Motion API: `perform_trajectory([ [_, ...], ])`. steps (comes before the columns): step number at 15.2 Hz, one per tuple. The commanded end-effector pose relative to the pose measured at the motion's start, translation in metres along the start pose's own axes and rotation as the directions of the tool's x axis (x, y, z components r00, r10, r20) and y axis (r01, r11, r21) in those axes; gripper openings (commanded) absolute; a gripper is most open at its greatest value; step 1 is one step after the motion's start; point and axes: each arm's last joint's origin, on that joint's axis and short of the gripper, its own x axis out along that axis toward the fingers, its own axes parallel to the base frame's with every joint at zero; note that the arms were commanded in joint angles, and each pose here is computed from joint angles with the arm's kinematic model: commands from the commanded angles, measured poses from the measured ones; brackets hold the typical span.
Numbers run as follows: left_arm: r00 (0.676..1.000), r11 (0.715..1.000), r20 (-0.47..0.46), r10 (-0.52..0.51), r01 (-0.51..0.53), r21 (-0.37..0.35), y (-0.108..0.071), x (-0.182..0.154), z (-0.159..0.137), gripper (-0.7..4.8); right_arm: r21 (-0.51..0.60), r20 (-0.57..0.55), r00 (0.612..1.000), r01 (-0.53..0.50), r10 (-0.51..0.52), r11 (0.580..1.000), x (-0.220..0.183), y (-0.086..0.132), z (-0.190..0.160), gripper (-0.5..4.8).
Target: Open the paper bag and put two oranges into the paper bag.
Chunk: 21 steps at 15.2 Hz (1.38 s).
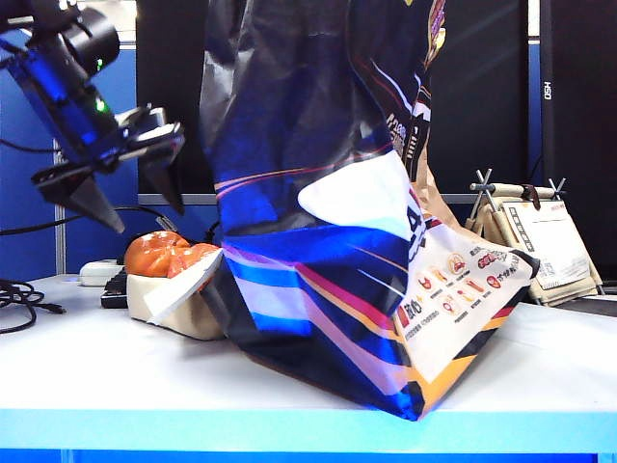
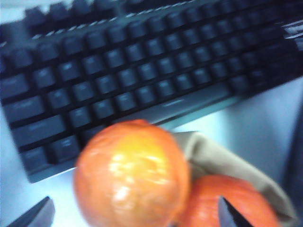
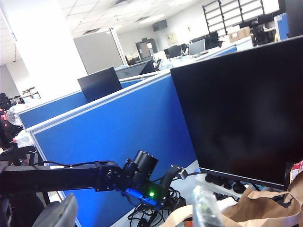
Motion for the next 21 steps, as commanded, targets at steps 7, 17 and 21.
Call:
perform_trajectory([
  [7, 0.999, 1.000, -0.049, -0.013, 0.014, 0.003, -0.003, 0.042, -0.010, 4.79, 0.014, -0.034, 0.999, 0.011, -0.011, 1.000, 0.007, -0.013, -0.002, 3.11],
  [17, 0.993, 0.997, 0.095, -0.073, 0.075, -0.016, -0.006, 0.046, 0.004, -0.05, 0.011, -0.047, 0.999, 0.023, -0.022, 1.000, 0.009, -0.017, -0.004, 3.10],
  [21, 0.996, 0.996, 0.010, -0.087, 0.087, 0.002, -0.010, 0.035, 0.012, -0.05, 0.094, -0.112, 0.994, 0.030, -0.019, 0.995, 0.020, -0.035, -0.011, 3.10],
])
